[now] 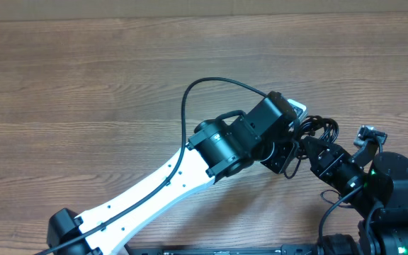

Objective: Untangle cables

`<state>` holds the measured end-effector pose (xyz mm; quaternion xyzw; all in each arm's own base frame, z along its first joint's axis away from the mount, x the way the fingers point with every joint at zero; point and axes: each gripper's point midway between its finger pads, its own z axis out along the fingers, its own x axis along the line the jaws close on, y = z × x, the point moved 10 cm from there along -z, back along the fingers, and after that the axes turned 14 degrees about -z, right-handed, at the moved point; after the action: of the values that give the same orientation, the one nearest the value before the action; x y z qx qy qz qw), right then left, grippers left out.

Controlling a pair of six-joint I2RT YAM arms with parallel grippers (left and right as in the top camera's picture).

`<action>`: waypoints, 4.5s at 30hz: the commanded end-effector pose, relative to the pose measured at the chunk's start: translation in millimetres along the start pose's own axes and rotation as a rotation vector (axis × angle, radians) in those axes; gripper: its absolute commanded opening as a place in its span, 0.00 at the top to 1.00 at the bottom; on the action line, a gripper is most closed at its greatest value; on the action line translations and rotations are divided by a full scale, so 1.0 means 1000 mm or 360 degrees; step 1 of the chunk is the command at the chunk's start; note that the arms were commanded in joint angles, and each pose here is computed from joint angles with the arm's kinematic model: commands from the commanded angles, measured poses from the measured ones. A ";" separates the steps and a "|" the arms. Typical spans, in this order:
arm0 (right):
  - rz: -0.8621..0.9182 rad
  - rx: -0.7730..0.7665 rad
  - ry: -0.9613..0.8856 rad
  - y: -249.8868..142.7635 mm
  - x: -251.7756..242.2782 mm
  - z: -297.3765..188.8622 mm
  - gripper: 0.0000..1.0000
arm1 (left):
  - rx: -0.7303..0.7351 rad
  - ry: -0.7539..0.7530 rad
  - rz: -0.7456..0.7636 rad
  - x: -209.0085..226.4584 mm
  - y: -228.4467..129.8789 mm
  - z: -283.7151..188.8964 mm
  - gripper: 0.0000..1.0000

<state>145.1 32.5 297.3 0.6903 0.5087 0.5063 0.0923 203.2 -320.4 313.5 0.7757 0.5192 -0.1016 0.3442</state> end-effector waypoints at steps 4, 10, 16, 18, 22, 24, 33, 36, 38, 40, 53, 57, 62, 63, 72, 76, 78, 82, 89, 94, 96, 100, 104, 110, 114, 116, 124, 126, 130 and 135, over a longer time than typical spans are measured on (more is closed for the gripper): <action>-0.0031 -0.0036 0.0036 0.003 0.004 -0.004 0.96 | 0.0000 -0.0025 0.0021 -0.002 0.004 0.009 0.84; -0.0032 -0.0038 0.0036 0.003 0.004 -0.004 0.96 | -0.0011 -0.0033 0.0024 -0.003 0.005 0.009 0.96; -0.0056 -0.0038 0.0035 0.003 0.004 -0.004 0.96 | -0.0027 -0.0041 -0.0018 -0.004 0.005 0.005 0.96; -0.0061 -0.0036 0.0034 0.003 0.004 -0.004 0.96 | -0.0060 -0.0057 -0.0028 -0.006 0.007 0.000 0.96; -0.0060 -0.0037 0.0034 0.003 0.004 -0.004 0.96 | -0.0190 -0.0040 -0.0094 -0.010 0.011 -0.016 0.96; -0.0060 -0.0037 0.0033 0.003 0.004 -0.004 0.96 | -0.0253 -0.0022 -0.0131 -0.011 0.012 -0.024 0.96; -0.0055 -0.0041 0.0002 0.003 0.002 -0.004 0.96 | -0.0406 -0.0059 -0.0169 -0.024 0.010 -0.050 0.96; -0.0053 -0.0037 0.0000 0.002 0.002 -0.004 0.96 | -0.0437 -0.0012 -0.0246 -0.021 0.010 -0.051 0.96; -0.0054 -0.0038 0.0000 0.002 0.002 -0.004 0.96 | -0.0443 0.0031 -0.0303 -0.017 0.009 -0.051 0.96; -0.0054 -0.0038 0.0000 0.002 0.002 -0.004 0.96 | -0.0412 0.0072 -0.0352 -0.014 0.005 -0.050 0.96; -0.0050 -0.0037 0.0015 0.003 0.003 -0.004 0.96 | 0.0006 0.0347 -0.0594 0.011 -0.034 -0.049 0.96; -0.0050 -0.0037 0.0015 0.003 0.003 -0.004 0.96 | 0.0099 0.0452 -0.0605 0.018 -0.044 -0.052 0.96; -0.0050 -0.0037 0.0015 0.003 0.003 -0.004 0.96 | 0.0168 0.0528 -0.0609 0.024 -0.051 -0.055 0.74; -0.0050 -0.0037 0.0015 0.003 0.003 -0.004 0.96 | 0.0178 0.0540 -0.0610 0.024 -0.052 -0.055 0.64; -0.0060 -0.0030 0.0041 0.003 0.004 -0.004 0.96 | 0.0164 0.0563 -0.0572 0.028 -0.050 -0.058 0.08; -0.0296 -0.0010 0.0296 0.005 0.018 -0.005 0.96 | 0.0067 0.0503 -0.0613 0.032 -0.042 -0.072 0.08; -0.0425 -0.0006 0.0426 0.005 0.025 -0.007 0.96 | 0.0000 0.0462 -0.0629 0.034 -0.037 -0.085 0.07; -0.0714 0.0009 0.0687 0.003 0.037 -0.011 0.96 | -0.0155 0.0379 -0.0622 0.041 -0.031 -0.117 0.03; -0.1065 0.0014 0.1116 -0.002 0.054 -0.022 0.96 | -0.0387 0.0295 -0.0447 0.051 -0.031 -0.169 0.01; -0.1218 -0.0010 0.1374 -0.003 0.063 -0.031 0.96 | -0.0457 0.0208 -0.0166 0.046 -0.038 -0.192 0.00; -0.1259 -0.0018 0.1466 -0.003 0.067 -0.035 0.96 | -0.0423 0.0155 0.0013 0.042 -0.041 -0.195 0.00; -0.1312 -0.0007 0.1614 -0.004 0.071 -0.041 0.96 | -0.0378 0.0121 0.0232 0.040 -0.043 -0.194 0.06; -0.1321 0.0033 0.1716 -0.007 0.072 -0.044 0.96 | -0.0387 0.0126 0.0319 0.039 -0.040 -0.193 0.05; -0.1319 0.0068 0.1793 -0.009 0.073 -0.047 0.96 | -0.0387 -0.0032 0.0525 0.029 -0.038 -0.192 0.00; -0.1322 0.0079 0.1822 -0.010 0.073 -0.048 0.96 | -0.0328 -0.0184 0.0717 0.021 -0.040 -0.190 0.00; -0.1328 0.0083 0.1841 -0.010 0.074 -0.049 0.96 | -0.0289 -0.0229 0.0760 0.020 -0.039 -0.184 0.00; -0.1335 0.0088 0.1865 -0.010 0.074 -0.050 0.96 | -0.0214 -0.0289 0.0781 0.018 -0.023 -0.157 0.23; -0.1336 0.0087 0.1864 -0.010 0.074 -0.050 0.96 | -0.0228 -0.0333 0.0830 0.015 -0.020 -0.155 0.55; -0.1331 0.0090 0.1863 -0.010 0.074 -0.050 0.96 | -0.0274 -0.0364 0.0856 0.011 -0.015 -0.155 0.96; -0.1321 0.0087 0.1837 -0.010 0.073 -0.049 0.96 | -0.0299 -0.0287 0.0754 0.015 -0.012 -0.154 0.96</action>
<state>105.1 76.0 354.1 0.0888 0.7100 0.6983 -0.0190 161.8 -209.4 412.1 0.8381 0.2705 -0.0574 0.4702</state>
